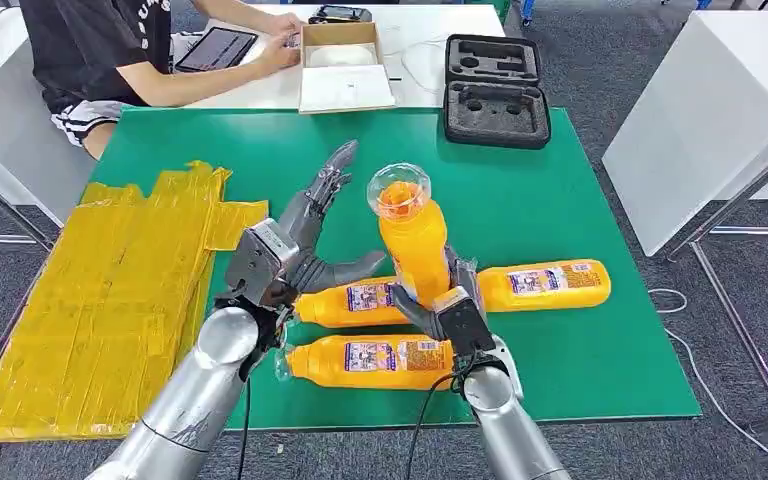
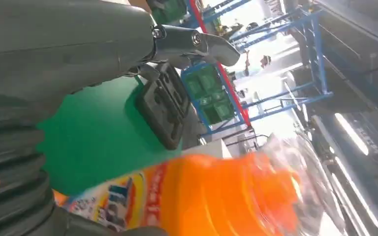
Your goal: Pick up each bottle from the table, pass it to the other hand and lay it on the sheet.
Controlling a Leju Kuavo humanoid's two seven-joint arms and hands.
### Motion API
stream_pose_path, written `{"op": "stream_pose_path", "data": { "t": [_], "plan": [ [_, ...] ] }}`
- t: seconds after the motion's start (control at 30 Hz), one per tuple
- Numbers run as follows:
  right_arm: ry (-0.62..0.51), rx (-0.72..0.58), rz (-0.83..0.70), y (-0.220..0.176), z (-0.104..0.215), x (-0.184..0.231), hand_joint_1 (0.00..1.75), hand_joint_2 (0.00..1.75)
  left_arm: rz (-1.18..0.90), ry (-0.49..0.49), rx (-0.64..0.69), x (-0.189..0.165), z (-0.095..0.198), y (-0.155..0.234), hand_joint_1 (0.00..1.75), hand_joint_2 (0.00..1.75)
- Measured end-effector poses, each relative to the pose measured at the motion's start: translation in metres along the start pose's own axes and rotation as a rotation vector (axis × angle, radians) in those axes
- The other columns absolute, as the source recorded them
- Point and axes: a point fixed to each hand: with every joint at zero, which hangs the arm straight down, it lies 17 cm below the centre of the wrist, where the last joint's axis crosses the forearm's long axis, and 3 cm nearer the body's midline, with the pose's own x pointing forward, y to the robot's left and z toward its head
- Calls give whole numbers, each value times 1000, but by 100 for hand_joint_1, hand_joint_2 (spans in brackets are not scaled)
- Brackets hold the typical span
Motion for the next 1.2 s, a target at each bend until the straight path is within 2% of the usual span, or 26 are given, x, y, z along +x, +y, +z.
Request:
{"op": "stream_pose_path", "data": {
  "t": [0.5,0.87,1.2],
  "plan": [
    [-19,24,-11,18,-11,6,175,175,51,25,-57,-13,16,-32,0,175],
    [-62,78,27,41,-14,20,175,175,65,38,-66,-18,21,-41,0,175],
    [-122,215,155,82,-12,28,175,175,78,45,-27,-21,21,-30,0,175]
  ]
}}
